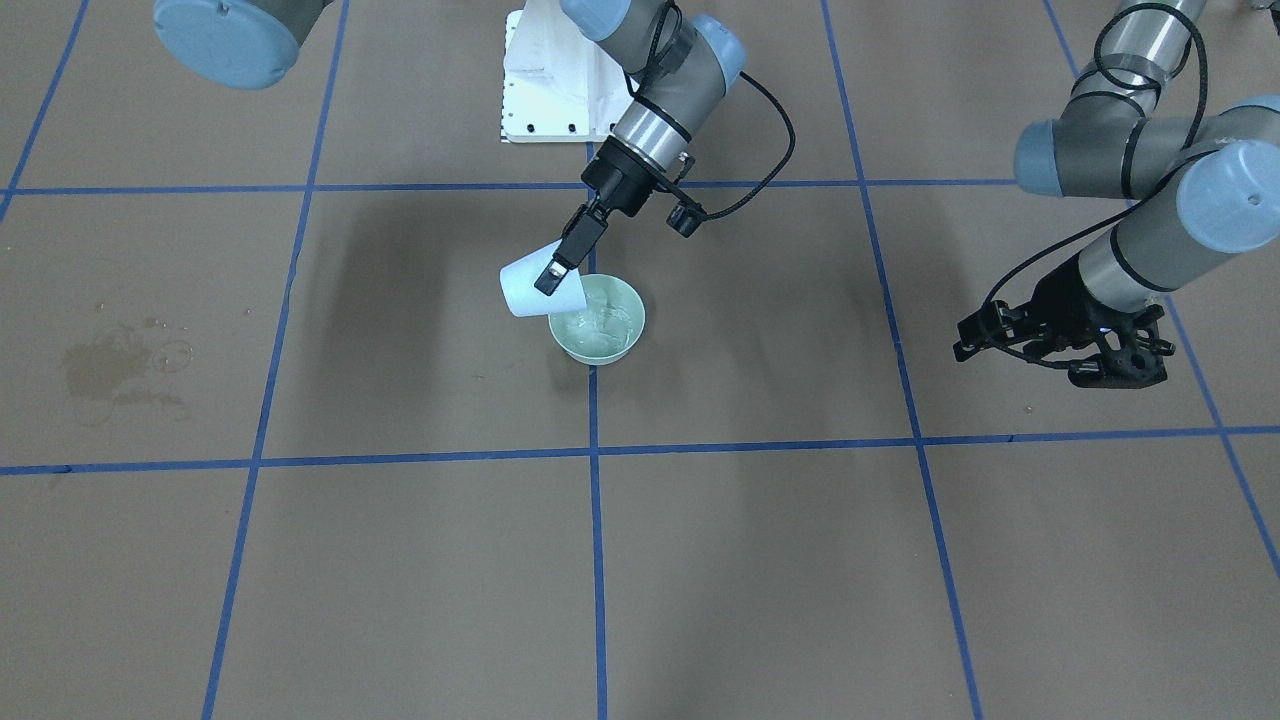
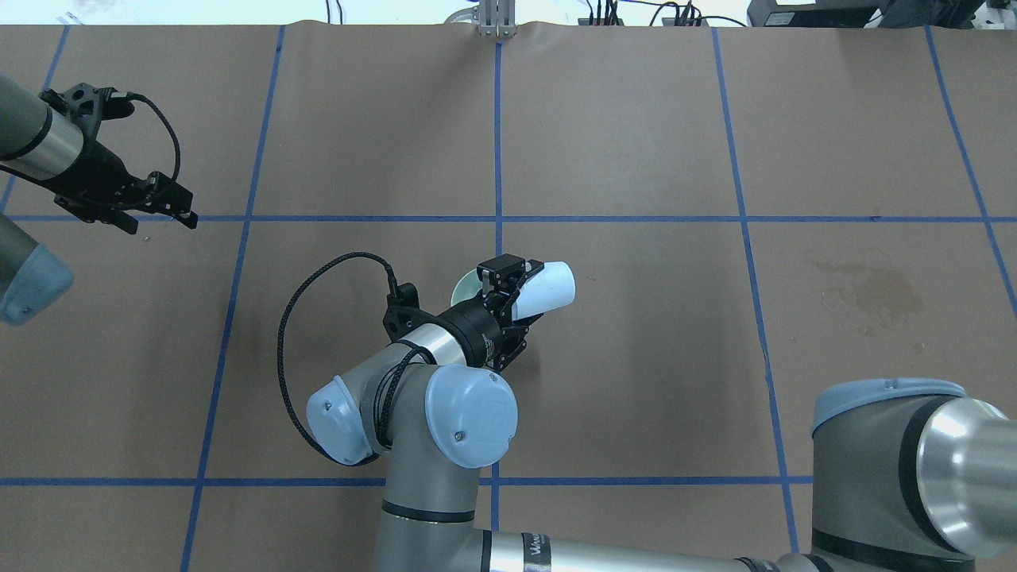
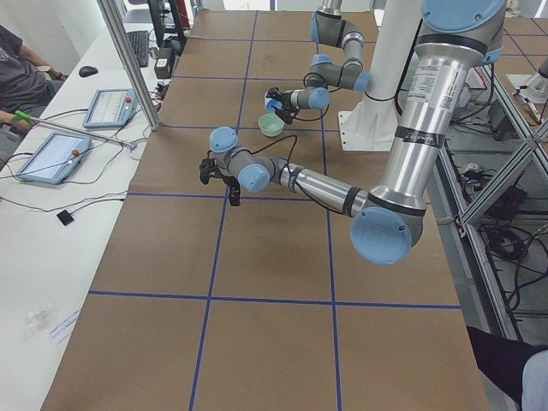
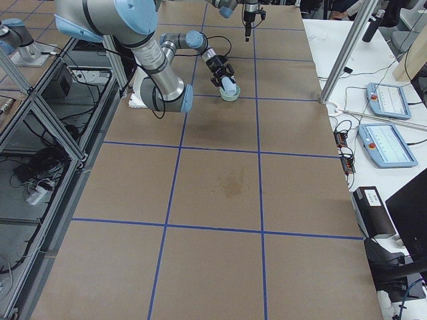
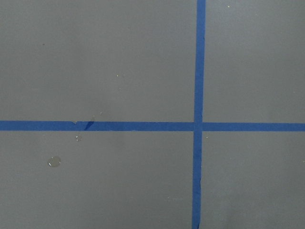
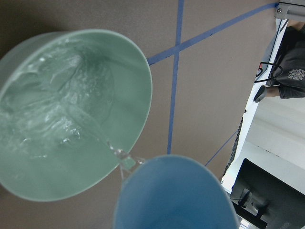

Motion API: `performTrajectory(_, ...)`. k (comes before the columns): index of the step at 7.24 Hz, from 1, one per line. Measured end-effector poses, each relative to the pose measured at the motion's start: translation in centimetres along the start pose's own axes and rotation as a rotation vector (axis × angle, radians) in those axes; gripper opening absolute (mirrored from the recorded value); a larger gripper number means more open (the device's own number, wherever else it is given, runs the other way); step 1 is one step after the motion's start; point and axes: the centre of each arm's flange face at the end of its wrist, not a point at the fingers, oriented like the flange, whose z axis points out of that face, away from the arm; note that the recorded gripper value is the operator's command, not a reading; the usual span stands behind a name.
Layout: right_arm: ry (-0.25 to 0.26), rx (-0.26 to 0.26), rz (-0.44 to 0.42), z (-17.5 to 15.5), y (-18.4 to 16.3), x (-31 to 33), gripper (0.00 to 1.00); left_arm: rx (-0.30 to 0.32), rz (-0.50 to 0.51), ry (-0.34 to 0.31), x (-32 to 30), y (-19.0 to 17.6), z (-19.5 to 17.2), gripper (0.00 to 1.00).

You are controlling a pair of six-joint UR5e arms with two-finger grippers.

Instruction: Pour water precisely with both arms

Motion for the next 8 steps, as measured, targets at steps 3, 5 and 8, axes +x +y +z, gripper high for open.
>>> performTrajectory(3,0.003,-0.004,-0.003,0.1,0.0,-0.1,0.27,-0.002,-0.001,-0.001,-0.1,0.0,0.1,0.99)
performTrajectory(5,0.005,-0.005,0.0,0.1,0.0,-0.1,0.27,0.002,0.004,0.003,0.0,-0.1,0.1,0.99)
performTrajectory(8,-0.04,0.06,0.192,-0.9,1.7,2.7,0.28,0.011,0.015,0.011,0.4,-0.1,-0.1,0.99)
